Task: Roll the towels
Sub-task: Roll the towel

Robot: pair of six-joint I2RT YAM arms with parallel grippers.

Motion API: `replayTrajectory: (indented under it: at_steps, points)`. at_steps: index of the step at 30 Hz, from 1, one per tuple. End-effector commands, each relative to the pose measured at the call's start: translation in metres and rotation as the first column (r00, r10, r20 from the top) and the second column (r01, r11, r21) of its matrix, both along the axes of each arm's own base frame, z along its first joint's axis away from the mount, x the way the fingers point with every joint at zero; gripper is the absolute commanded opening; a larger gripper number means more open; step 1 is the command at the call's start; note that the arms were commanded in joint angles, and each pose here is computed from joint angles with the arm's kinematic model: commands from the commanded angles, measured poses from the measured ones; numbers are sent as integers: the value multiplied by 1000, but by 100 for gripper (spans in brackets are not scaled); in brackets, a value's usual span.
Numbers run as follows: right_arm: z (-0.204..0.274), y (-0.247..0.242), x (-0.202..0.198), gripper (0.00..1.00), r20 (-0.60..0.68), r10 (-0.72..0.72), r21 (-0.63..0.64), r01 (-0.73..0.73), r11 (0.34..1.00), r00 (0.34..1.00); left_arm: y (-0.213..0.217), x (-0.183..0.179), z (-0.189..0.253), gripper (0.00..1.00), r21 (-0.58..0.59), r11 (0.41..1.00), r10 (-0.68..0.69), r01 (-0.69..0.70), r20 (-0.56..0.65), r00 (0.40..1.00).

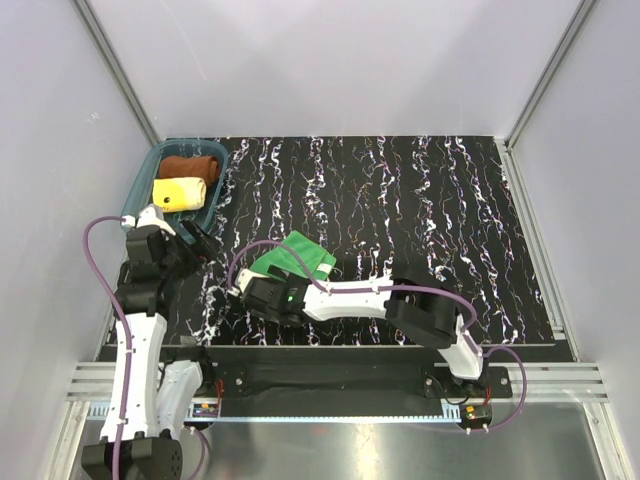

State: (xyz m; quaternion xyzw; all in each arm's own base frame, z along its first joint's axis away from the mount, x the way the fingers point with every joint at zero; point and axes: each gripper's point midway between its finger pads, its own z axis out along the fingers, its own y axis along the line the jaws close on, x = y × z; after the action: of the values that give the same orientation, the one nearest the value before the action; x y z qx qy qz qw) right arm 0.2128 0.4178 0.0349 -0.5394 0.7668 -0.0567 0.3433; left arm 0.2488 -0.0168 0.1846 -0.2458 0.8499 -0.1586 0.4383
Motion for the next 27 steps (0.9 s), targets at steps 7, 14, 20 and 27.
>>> replayTrajectory:
  at_steps: [7, 14, 20, 27]
  points:
    - [-11, 2, 6, 67, -123, -30, 38, 35, 999, 992, -6, 7, 16, 93, -15, 998, -56, 57, 61, 997]
    - [13, 7, 14, 57, -308, -12, 199, 77, 977, 951, -8, 8, 15, 93, -24, 997, -67, 69, 63, 996]
    - [32, 8, 21, 20, -382, 10, 271, 102, 957, 924, -7, 9, 15, 92, -36, 997, -69, 71, 64, 996]
    - [51, 12, 9, 20, -552, 112, 346, 105, 932, 826, -9, 10, 14, 92, -46, 995, -81, 84, 66, 995]
